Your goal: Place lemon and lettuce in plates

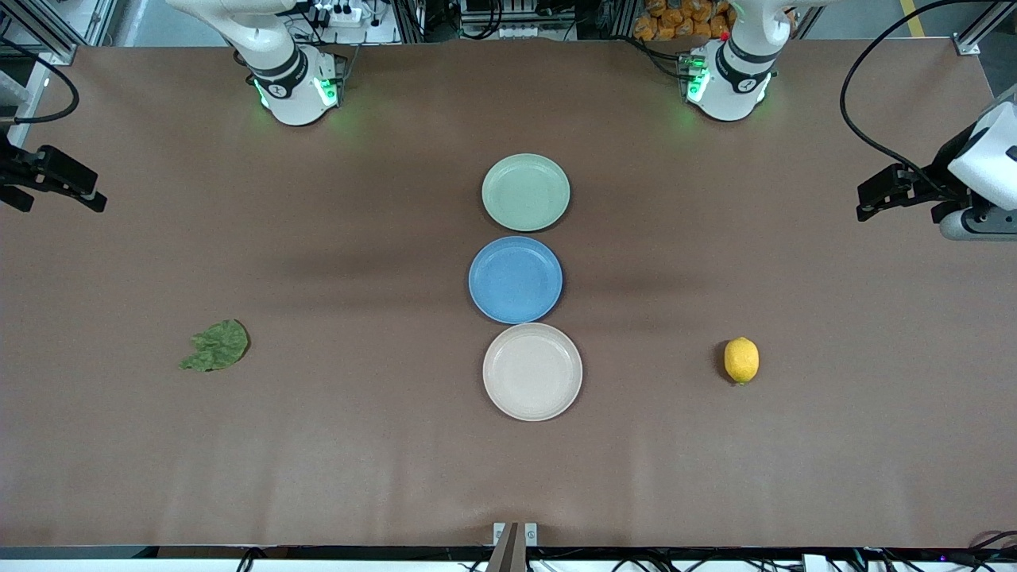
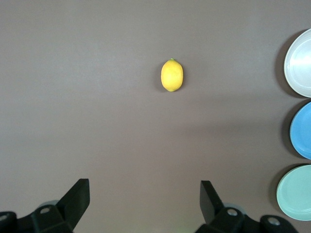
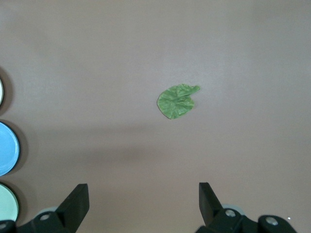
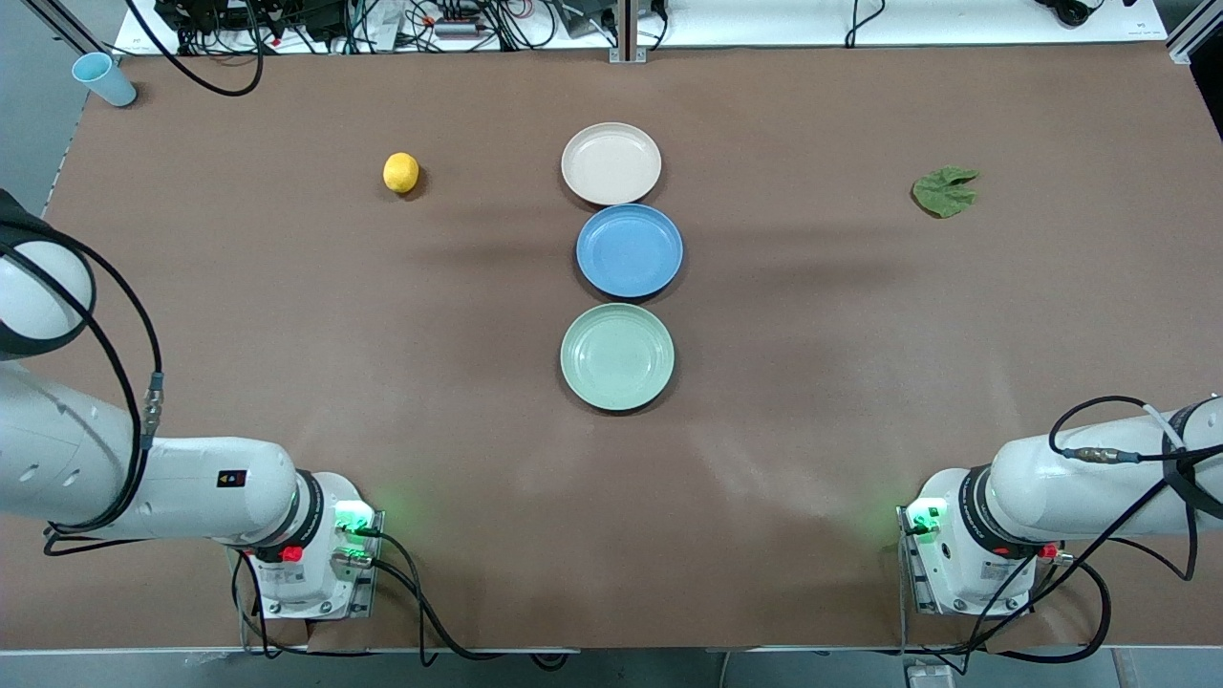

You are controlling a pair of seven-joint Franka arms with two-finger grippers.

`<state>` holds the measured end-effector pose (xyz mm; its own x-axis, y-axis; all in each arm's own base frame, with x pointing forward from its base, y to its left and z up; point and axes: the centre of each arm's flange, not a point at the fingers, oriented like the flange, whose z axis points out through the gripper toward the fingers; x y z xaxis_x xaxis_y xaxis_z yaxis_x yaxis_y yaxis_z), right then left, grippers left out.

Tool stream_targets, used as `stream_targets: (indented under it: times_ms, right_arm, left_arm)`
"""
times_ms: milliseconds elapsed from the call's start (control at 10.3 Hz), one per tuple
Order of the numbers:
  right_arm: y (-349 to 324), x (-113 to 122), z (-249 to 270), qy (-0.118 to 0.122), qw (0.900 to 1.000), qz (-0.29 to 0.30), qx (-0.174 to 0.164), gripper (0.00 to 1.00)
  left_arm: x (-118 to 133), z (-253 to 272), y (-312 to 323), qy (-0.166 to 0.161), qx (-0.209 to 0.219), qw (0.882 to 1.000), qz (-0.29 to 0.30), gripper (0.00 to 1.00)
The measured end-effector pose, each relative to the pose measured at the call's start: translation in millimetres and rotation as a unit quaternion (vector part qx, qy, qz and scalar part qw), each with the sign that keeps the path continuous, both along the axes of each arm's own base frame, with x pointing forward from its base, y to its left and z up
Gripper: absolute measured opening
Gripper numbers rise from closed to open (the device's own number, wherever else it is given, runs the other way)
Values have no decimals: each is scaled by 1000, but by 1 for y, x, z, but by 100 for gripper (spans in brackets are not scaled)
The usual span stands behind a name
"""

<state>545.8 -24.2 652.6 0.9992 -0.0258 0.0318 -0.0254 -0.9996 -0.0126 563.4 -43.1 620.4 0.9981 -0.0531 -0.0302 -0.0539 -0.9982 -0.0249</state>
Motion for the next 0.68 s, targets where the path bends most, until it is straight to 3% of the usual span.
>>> stream_targets:
  times_ms: [679]
  right_arm:
    - [-2,4,-8,7,1000,-1,0,100]
  left_arm:
    - [0,0,-2,0,0,1000,-2,100]
